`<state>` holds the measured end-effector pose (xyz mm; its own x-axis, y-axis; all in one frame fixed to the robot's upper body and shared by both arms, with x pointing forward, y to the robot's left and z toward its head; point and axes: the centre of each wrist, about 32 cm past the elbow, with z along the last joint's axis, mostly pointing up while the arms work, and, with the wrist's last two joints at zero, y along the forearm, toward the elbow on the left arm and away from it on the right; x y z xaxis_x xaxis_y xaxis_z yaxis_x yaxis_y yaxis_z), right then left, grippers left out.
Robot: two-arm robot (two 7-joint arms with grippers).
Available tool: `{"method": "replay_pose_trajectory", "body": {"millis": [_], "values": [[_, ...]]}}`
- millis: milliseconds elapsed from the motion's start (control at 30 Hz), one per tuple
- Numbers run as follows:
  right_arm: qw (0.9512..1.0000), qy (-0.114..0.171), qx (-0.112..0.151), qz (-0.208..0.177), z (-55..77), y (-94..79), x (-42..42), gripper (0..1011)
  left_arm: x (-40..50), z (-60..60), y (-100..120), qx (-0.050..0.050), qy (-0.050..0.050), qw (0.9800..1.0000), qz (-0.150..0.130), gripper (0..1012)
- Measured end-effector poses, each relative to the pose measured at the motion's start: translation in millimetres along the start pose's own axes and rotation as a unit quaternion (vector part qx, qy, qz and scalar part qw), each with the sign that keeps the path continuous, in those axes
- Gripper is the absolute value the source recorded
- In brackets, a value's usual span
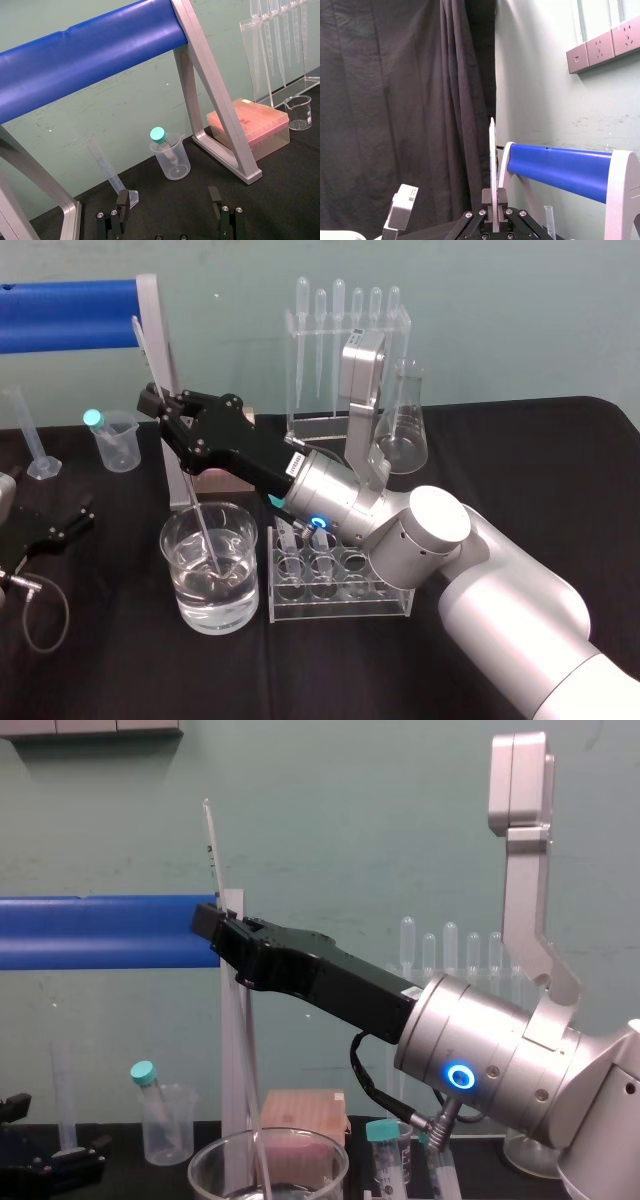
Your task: Hold the thermometer with one hand and immerse one end into the beaker, then reinsert it into the test tube rack.
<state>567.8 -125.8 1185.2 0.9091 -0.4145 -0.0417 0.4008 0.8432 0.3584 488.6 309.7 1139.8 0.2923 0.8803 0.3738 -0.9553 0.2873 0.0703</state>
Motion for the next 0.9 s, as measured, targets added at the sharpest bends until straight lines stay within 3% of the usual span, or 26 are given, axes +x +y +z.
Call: {"method": "replay_pose_trajectory", "body": {"millis": [900], "values": [[1.0, 0.0, 0.0, 0.0, 0.0, 0.0, 0.0, 53, 0.0, 0.0, 0.0, 0.0, 0.0, 1.0, 0.0, 1008]]}}
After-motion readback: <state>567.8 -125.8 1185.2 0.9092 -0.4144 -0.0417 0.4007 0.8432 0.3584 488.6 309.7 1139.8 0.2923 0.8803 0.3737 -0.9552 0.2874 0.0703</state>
